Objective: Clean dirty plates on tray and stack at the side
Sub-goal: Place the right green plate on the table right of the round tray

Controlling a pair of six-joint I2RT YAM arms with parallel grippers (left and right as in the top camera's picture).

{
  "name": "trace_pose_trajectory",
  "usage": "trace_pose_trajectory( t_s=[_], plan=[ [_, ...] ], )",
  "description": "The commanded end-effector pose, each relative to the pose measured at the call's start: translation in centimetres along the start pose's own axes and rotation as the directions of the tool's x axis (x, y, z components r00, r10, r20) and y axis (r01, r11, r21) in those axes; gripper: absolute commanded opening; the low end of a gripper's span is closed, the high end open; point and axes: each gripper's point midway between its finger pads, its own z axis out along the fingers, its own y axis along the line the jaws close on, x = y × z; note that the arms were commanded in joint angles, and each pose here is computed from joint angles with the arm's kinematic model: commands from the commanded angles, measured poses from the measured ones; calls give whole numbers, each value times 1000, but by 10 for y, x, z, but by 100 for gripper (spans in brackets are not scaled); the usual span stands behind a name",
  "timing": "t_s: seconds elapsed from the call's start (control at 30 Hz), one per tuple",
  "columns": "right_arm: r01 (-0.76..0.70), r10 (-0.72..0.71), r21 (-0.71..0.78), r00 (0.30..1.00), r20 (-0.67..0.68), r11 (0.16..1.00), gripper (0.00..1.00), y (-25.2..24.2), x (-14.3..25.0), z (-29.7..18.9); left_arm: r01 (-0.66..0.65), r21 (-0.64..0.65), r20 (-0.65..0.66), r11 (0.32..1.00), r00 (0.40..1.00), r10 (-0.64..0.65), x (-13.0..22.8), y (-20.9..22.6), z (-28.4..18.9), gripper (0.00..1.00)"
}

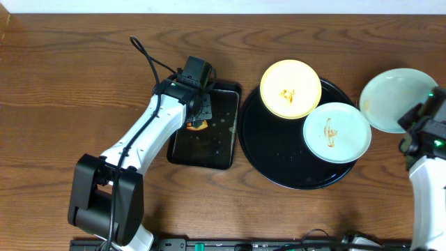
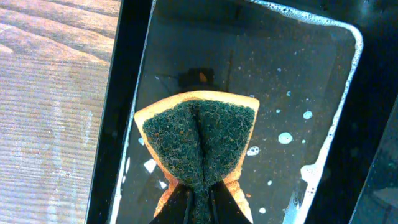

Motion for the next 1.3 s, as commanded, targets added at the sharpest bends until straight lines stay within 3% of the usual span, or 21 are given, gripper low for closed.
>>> trace_pose_trajectory(
  t_s=[0.0, 0.13, 0.33, 0.5, 0.53, 0.63, 0.77, 0.93, 1.27],
  plan=[
    [-103, 103, -5, 995, -17, 995, 1, -10, -8, 14, -3, -14, -1, 1000, 1000, 3, 1, 4, 0, 7],
    [-162, 166, 68, 985, -53, 984, 1, -33, 0, 37, -4, -16, -6, 1000, 1000, 3, 2, 5, 0, 7],
    [-138, 156, 128, 977, -147, 982, 1, -46, 27, 68, -4, -17, -8, 1000, 1000, 4, 2, 5, 0, 7],
    [-1, -18, -74, 966, -258, 997, 1, -9, 49, 73, -4, -17, -8, 1000, 1000, 4, 2, 5, 0, 8],
    [20, -49, -113, 963, -264, 993, 5, -3, 51, 71, -4, -17, -8, 1000, 1000, 4, 2, 5, 0, 7],
    [67, -127, -226, 956, -265, 972, 37, 16, 53, 58, -4, -18, -7, 1000, 1000, 4, 2, 5, 0, 8],
    [80, -194, -401, 948, -252, 913, 45, 42, 51, 28, -4, -18, -7, 1000, 1000, 4, 2, 5, 0, 7],
    [-3, -237, -566, 907, -349, 824, 48, 62, 75, -13, -4, -18, -7, 1000, 1000, 4, 2, 5, 0, 8],
    [31, -327, -479, 768, -550, 877, 42, 32, 152, -24, -4, -18, -7, 1000, 1000, 4, 2, 5, 0, 7]
  ],
)
